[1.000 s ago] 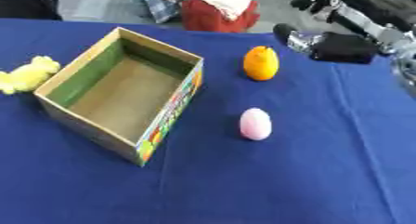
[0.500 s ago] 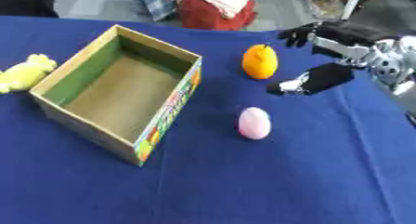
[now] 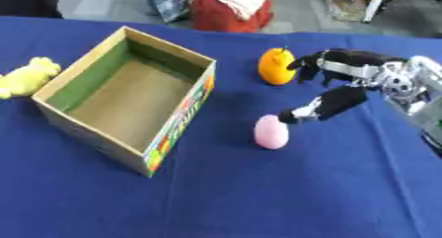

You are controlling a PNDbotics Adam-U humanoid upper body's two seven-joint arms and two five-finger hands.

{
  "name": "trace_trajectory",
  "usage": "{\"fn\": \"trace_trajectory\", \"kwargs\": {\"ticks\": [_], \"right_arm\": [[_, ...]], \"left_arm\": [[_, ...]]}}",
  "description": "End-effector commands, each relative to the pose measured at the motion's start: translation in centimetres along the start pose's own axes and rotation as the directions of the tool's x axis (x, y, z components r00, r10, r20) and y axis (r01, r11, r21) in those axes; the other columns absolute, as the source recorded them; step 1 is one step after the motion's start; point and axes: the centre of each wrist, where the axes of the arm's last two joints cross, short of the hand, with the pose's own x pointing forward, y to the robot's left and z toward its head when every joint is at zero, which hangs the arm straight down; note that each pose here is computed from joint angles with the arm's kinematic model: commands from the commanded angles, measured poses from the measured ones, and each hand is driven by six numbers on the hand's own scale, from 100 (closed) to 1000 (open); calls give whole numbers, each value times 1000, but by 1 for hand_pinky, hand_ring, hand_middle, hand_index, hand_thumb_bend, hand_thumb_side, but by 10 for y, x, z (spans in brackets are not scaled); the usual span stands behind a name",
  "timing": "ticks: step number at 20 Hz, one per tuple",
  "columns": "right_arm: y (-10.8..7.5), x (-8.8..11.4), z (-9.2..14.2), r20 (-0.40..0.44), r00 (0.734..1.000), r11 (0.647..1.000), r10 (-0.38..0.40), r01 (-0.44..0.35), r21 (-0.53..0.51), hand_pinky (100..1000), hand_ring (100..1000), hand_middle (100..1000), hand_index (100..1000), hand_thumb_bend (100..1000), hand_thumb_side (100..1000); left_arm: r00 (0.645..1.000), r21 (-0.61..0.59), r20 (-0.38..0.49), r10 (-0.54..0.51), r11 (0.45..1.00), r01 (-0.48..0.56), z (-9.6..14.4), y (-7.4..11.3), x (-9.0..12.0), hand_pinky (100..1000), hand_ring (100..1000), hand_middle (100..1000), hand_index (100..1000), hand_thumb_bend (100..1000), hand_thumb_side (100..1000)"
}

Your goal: Pick up objects on the table and place them in the box.

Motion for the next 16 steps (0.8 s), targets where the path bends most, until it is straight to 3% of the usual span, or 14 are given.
{"fn": "trace_trajectory", "kwargs": {"ticks": [1,10,16], "right_arm": [[-7,11,8,27,1000,1000,10,-10,-18,662,805,696,918,616,671],[10,19,1,25,1000,1000,3,-3,-5,653,784,703,902,606,652],[23,11,-12,-18,999,999,32,-32,20,652,774,693,886,579,646]], "left_arm": [[999,2,31,-23,1000,23,-6,8,3,337,617,525,781,100,681],[1000,-5,24,-16,1000,16,-5,7,3,336,615,523,781,100,681],[1000,-9,21,-10,1000,10,-4,6,3,335,614,522,780,100,682]]}}
